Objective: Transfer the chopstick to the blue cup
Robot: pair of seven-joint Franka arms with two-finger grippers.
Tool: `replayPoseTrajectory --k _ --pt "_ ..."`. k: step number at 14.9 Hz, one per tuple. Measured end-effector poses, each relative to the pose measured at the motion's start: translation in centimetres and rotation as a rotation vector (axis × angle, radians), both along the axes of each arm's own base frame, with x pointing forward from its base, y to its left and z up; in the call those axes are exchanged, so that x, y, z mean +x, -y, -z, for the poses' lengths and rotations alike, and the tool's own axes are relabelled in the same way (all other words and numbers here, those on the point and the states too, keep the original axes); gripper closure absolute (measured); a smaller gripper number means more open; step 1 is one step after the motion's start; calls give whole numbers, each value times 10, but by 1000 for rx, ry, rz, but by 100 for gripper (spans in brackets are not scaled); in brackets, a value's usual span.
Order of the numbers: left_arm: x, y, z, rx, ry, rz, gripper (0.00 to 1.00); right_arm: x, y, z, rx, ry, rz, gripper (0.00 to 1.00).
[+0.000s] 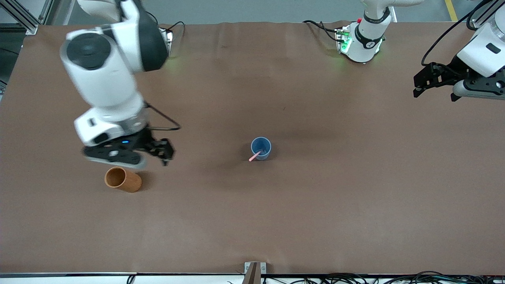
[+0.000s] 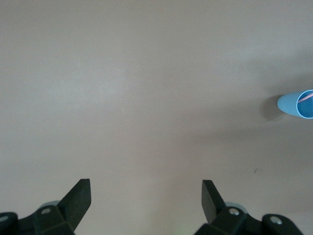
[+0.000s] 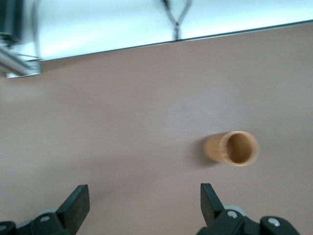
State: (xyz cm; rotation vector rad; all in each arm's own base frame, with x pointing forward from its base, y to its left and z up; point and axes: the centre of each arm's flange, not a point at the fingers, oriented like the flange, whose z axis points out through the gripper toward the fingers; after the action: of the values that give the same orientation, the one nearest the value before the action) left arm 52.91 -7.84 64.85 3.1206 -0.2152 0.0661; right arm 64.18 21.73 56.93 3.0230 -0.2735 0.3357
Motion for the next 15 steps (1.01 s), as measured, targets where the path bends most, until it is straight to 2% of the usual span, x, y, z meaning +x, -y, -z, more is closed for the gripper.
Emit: replayPoseTrajectory --k 4,8,11,15 --pt "0 1 0 -1 0 -14 0 -10 96 -29 15 -57 31 0" --pt "0 2 0 -1 0 -13 0 -52 167 -50 9 -88 24 0" --pt "2 3 2 -1 -3 -12 0 -81 207 -66 35 -139 -4 0" --pt "10 4 1 -4 1 -11 0 -94 252 -98 48 -139 -78 0"
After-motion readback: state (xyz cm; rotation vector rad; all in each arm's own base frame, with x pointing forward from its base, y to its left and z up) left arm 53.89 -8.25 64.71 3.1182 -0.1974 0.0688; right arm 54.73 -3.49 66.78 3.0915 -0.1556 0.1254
